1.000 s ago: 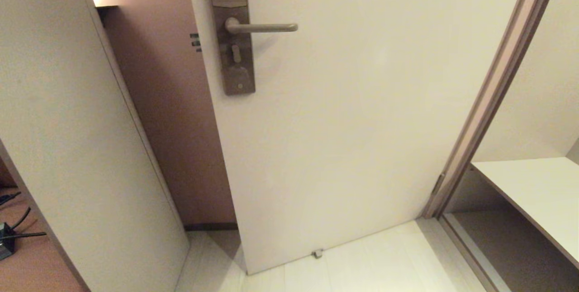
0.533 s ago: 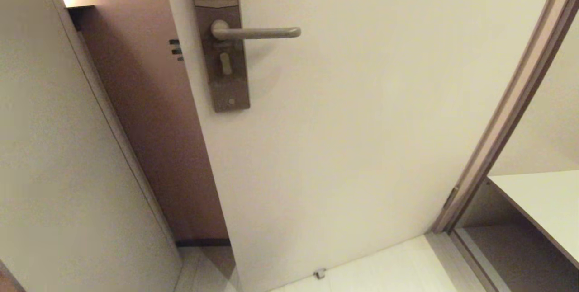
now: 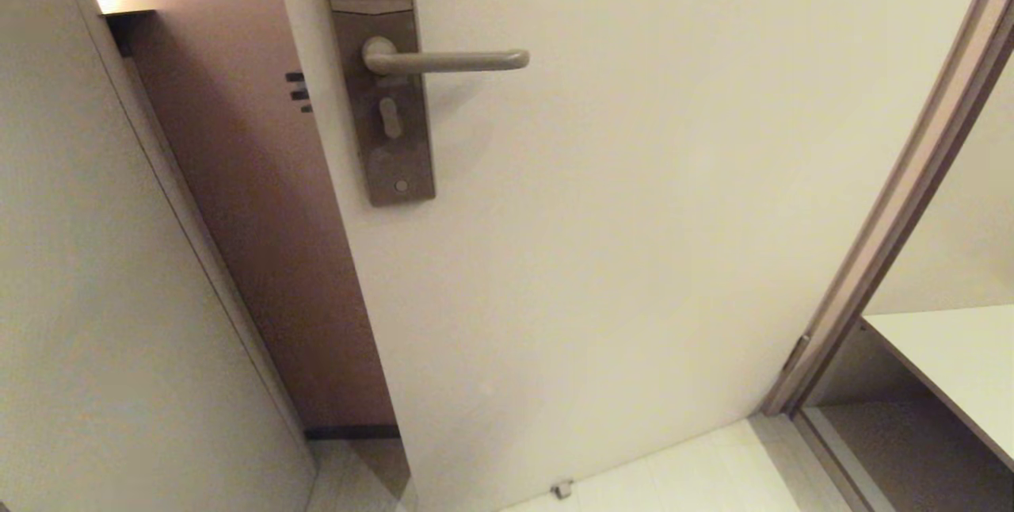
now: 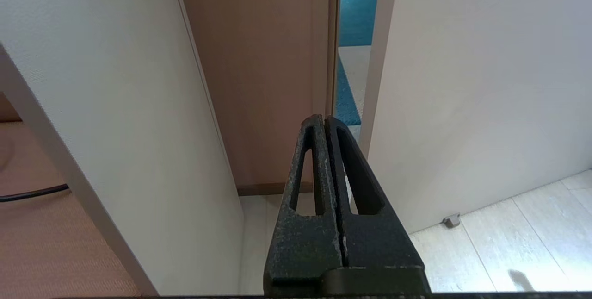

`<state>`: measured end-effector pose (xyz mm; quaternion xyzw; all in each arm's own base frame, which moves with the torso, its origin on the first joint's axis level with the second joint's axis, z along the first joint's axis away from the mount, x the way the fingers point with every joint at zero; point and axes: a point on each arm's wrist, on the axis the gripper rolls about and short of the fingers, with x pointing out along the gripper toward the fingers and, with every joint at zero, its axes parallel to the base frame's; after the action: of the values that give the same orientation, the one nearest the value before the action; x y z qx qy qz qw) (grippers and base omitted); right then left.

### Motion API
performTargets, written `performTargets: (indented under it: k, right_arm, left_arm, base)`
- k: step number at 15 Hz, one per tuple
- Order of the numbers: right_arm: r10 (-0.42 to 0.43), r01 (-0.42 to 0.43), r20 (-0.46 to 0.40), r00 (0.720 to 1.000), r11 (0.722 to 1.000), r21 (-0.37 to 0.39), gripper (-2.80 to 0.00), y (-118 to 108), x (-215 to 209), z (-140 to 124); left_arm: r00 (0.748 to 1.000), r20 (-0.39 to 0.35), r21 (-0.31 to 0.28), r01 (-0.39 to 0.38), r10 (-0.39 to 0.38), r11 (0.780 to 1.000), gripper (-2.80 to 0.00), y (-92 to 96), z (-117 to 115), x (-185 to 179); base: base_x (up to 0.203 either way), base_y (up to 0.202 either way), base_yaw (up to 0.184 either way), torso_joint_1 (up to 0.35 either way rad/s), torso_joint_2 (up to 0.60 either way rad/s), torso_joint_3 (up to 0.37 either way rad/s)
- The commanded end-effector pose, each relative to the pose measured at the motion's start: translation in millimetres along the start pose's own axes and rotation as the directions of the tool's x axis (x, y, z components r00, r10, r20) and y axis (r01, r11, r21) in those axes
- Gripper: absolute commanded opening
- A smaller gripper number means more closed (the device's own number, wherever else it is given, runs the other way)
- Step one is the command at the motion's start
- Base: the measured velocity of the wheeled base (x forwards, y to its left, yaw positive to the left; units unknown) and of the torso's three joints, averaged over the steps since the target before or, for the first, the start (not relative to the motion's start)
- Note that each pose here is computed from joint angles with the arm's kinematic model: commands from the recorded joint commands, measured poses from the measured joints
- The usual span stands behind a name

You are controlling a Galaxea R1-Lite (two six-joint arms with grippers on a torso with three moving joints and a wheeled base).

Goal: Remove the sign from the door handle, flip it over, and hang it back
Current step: Hang the sign back with the other side facing out

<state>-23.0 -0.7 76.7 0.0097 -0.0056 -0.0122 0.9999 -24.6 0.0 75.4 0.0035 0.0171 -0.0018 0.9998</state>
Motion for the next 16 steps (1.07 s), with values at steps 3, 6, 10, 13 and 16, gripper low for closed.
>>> performTargets:
  k: [3, 6, 10, 13, 16]
  right_arm:
    - [0.000, 0.000, 0.000, 1.000, 1.000, -0.001, -2.80, 0.0, 0.1, 0.2]
    - [0.000, 0.000, -0.002, 1.000, 1.000, -0.001, -2.80, 0.0, 0.2, -0.3]
    - [0.000, 0.000, -0.002, 1.000, 1.000, -0.001, -2.80, 0.0, 0.2, -0.2]
    - [0.000, 0.000, 0.000, 1.000, 1.000, -0.001, -2.80, 0.0, 0.1, 0.2]
    - [0.000, 0.000, 0.000, 1.000, 1.000, -0.001, -2.80, 0.0, 0.1, 0.2]
  left_arm:
    - [1.000, -0.001, 0.001, 0.000, 0.000, 1.000, -2.80, 0.0, 0.2, 0.0]
    - [1.000, -0.002, 0.001, 0.000, 0.000, 1.000, -2.80, 0.0, 0.1, 0.1]
    - [1.000, -0.003, 0.001, 0.000, 0.000, 1.000, -2.80, 0.0, -0.2, 0.2]
    - [1.000, -0.001, 0.001, 0.000, 0.000, 1.000, -2.80, 0.0, 0.2, 0.0]
    - [1.000, -0.002, 0.001, 0.000, 0.000, 1.000, -2.80, 0.0, -0.1, 0.1]
  base:
    - [0.000, 0.000, 0.000, 0.000, 0.00, 0.000]
    - [0.000, 0.000, 0.000, 0.000, 0.00, 0.000]
    - [0.000, 0.000, 0.000, 0.000, 0.00, 0.000]
    - [0.000, 0.000, 0.000, 0.000, 0.00, 0.000]
    - [0.000, 0.000, 0.000, 0.000, 0.00, 0.000]
